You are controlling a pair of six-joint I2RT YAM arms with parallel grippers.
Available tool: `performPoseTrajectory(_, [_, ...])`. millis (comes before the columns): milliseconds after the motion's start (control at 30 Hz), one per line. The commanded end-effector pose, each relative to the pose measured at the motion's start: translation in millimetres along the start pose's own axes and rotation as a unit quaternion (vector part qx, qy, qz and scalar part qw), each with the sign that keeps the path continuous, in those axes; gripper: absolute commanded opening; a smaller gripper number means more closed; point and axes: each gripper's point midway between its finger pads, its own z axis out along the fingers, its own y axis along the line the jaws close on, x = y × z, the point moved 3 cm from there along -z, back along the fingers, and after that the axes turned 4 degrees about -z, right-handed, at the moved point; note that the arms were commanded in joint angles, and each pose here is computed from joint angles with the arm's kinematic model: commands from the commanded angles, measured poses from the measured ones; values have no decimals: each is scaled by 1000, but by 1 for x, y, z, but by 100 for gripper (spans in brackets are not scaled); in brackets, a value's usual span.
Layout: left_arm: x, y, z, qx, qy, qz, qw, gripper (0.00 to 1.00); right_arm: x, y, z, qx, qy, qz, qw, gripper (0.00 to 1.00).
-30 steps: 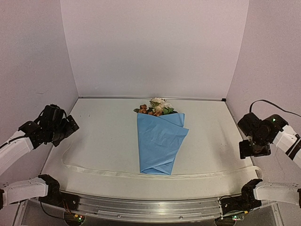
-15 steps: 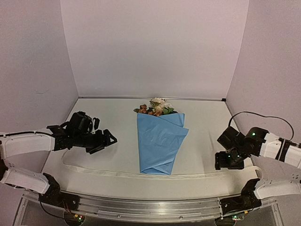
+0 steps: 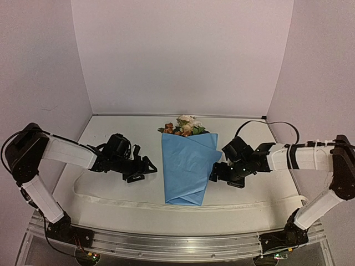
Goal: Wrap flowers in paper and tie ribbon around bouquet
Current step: Pick up the folded bouquet from the center of the board.
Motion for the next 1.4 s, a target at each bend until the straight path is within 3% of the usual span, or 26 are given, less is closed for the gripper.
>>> performPoseTrajectory(0, [-17, -34, 16, 56, 10, 41, 998, 79, -27, 36, 6, -56, -26, 11, 998, 88])
performPoseTrajectory(300, [-23, -34, 45, 58, 39, 34, 997, 77, -40, 42, 46, -96, -18, 53, 994, 85])
performPoseTrajectory(667, [-17, -33, 59, 97, 59, -11, 994, 72, -41, 42, 69, -126, -22, 98, 987, 70])
performPoseTrajectory(767, [-15, -33, 60, 107, 64, -22, 992, 66, -42, 44, 72, -133, -20, 108, 985, 58])
performPoseTrajectory(1000, [-12, -39, 60, 109, 84, -36, 990, 49, -47, 50, 69, -144, -12, 136, 980, 15])
performPoseTrajectory(1167, [-11, -41, 56, 99, 93, -44, 990, 39, -48, 54, 62, -140, 3, 151, 979, 1])
performPoseTrajectory(1233, [-10, -43, 53, 95, 97, -46, 990, 37, -47, 54, 58, -134, 13, 163, 977, 0])
performPoseTrajectory(1367, [-9, -43, 41, 81, 87, -50, 992, 44, -45, 55, 49, -126, 29, 193, 973, 0])
